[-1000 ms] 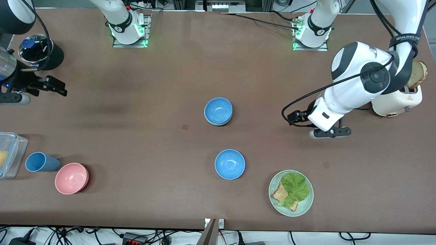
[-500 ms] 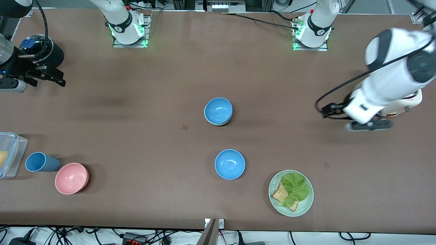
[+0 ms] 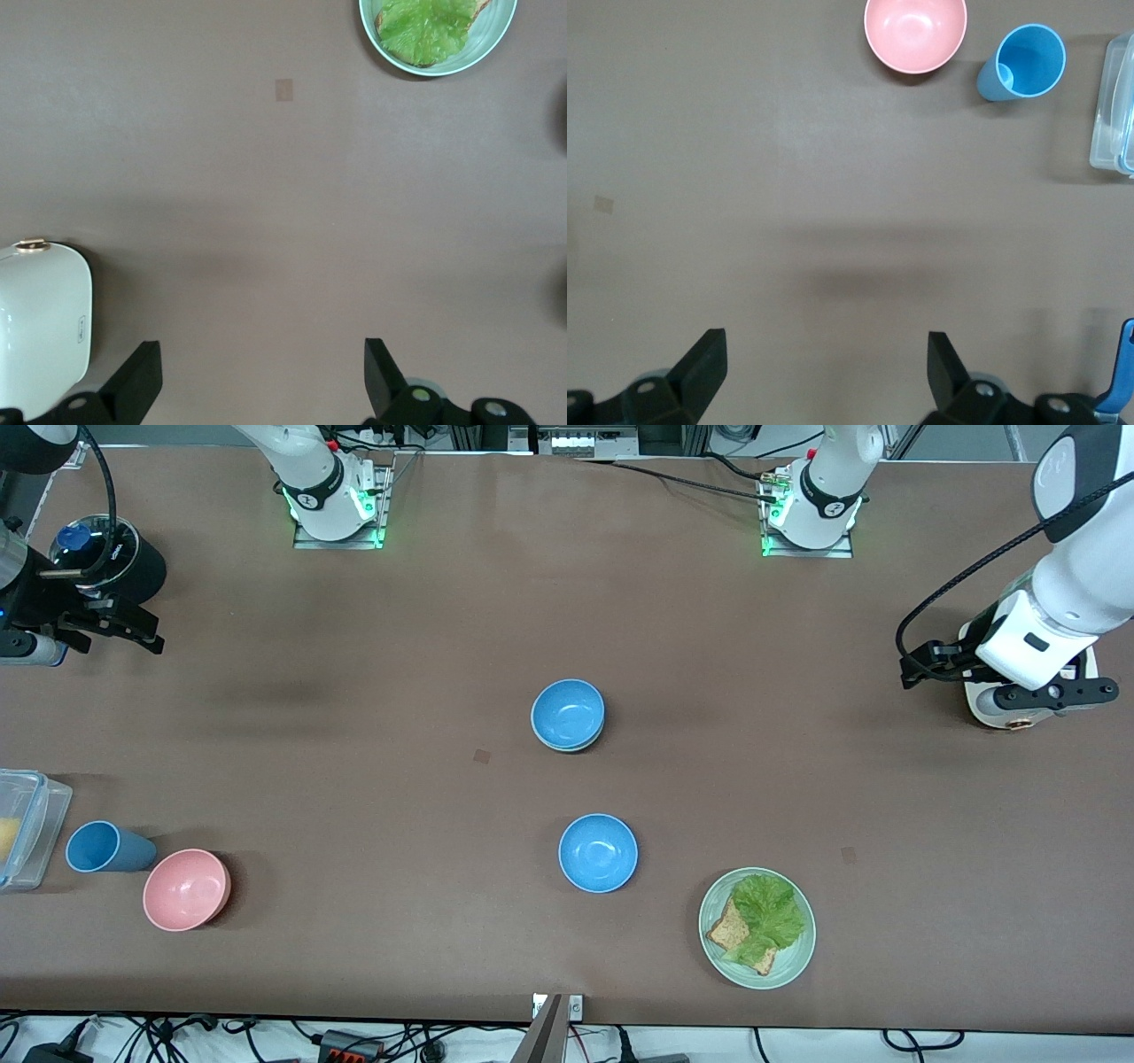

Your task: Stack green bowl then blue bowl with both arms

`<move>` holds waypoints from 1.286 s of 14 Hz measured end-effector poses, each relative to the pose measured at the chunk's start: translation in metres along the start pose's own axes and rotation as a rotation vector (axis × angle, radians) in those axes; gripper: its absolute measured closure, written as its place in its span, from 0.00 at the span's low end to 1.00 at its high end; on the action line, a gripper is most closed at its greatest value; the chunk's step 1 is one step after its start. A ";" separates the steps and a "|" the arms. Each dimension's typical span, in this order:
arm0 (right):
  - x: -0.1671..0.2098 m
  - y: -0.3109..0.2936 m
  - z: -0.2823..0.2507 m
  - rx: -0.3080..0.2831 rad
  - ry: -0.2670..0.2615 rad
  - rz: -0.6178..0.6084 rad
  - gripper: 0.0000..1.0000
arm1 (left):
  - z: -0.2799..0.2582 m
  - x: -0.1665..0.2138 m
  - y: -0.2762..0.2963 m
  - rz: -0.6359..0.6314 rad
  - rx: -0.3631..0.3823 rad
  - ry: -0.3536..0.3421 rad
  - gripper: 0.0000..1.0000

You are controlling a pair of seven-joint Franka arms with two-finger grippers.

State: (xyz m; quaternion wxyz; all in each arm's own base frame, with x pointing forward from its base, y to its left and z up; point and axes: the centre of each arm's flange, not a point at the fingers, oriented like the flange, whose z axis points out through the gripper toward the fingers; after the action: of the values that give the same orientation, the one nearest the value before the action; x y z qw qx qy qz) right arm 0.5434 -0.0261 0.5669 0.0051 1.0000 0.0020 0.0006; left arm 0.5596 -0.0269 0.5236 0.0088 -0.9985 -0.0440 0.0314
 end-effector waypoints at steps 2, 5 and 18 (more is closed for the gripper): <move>0.006 0.000 0.002 -0.002 0.002 0.000 0.00 | 0.005 0.002 0.001 0.007 -0.001 -0.009 0.00; 0.010 0.000 0.004 -0.003 -0.001 -0.001 0.00 | 0.001 0.004 0.001 0.013 -0.001 -0.039 0.00; 0.012 0.009 0.007 -0.004 -0.006 0.017 0.00 | -0.014 0.009 0.010 0.038 -0.039 -0.093 0.00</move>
State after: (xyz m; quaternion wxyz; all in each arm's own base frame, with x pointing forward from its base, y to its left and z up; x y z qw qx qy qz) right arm 0.5558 -0.0351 0.5596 0.0071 0.9999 -0.0068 -0.0025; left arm 0.5704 -0.0358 0.5366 -0.0134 -0.9966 -0.0261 0.0770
